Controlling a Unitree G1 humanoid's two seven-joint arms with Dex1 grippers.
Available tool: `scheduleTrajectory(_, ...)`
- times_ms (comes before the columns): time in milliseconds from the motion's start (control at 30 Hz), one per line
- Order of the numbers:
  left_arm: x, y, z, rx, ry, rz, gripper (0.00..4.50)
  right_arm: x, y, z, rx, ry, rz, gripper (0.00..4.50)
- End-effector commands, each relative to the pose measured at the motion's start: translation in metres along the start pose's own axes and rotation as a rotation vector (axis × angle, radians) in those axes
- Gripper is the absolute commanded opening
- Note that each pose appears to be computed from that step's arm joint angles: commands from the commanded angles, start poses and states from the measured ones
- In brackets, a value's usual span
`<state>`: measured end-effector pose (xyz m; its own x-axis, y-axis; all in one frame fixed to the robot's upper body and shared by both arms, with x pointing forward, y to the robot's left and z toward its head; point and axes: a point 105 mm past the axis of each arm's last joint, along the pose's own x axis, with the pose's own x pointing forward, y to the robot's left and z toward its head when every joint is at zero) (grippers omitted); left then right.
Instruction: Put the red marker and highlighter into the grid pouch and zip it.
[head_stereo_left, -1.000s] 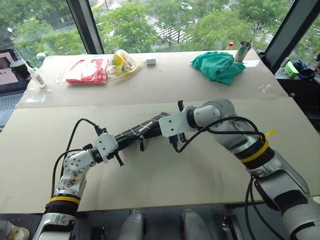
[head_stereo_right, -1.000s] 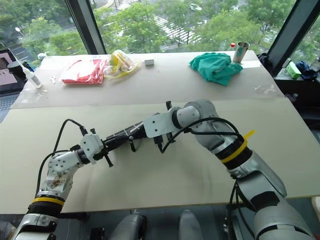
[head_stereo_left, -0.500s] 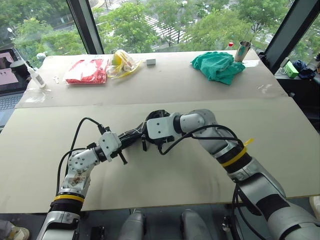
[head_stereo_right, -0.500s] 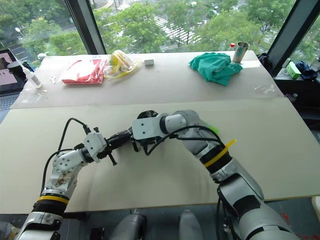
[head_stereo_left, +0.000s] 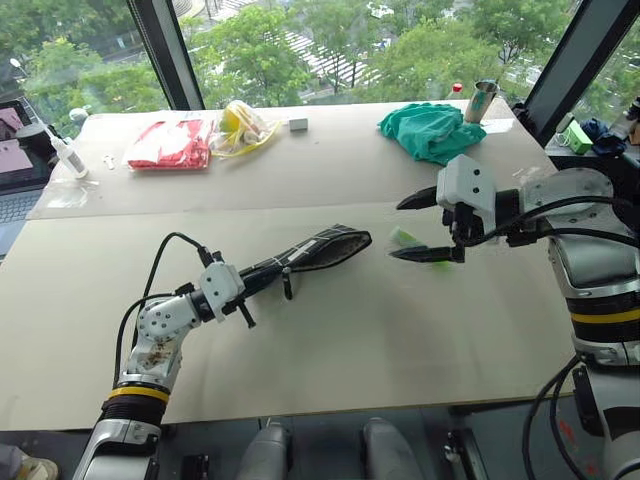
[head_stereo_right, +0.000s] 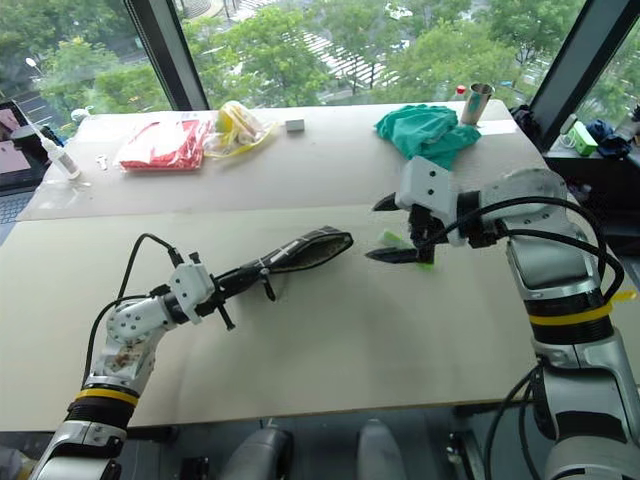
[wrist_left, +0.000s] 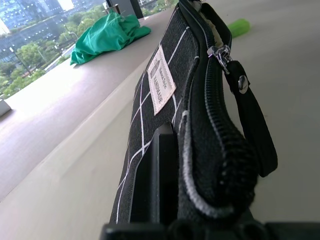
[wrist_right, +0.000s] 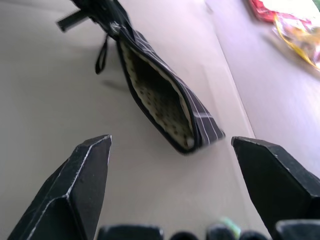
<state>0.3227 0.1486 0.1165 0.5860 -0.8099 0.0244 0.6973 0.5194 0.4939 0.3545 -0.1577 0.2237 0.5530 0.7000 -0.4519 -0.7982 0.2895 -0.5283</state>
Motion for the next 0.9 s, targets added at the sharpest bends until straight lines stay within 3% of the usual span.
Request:
scheduleTrajectory(33,-0.004,0.004,0.006,0.024,-0.015,0.010,0.00,-0.003,-0.028,-0.043,0.100,0.113,-0.260,4.27)
scheduleTrajectory(100,-0.005,0.004,0.006,0.023,-0.013,0.006,0.00,0.006,-0.026,-0.063,0.160,0.146,-0.305,4.27)
scheduleTrajectory(400,-0.005,0.007,0.008,0.028,-0.013,0.009,0.00,0.032,-0.014,-0.089,0.239,0.211,-0.288,4.27)
scheduleTrajectory(567,-0.007,0.005,0.007,0.026,-0.010,0.013,0.00,0.037,-0.003,-0.118,0.351,0.327,-0.241,4.27)
scheduleTrajectory(600,-0.007,0.006,0.008,0.026,-0.010,0.015,0.00,0.037,0.002,-0.124,0.393,0.355,-0.222,3.75)
scheduleTrajectory(833,-0.007,0.008,0.009,0.032,-0.012,0.028,0.00,0.037,0.019,-0.133,0.562,0.337,-0.121,1.47)
scheduleTrajectory(900,-0.008,0.008,0.009,0.032,-0.013,0.032,0.00,0.036,0.024,-0.134,0.567,0.334,-0.098,1.01)
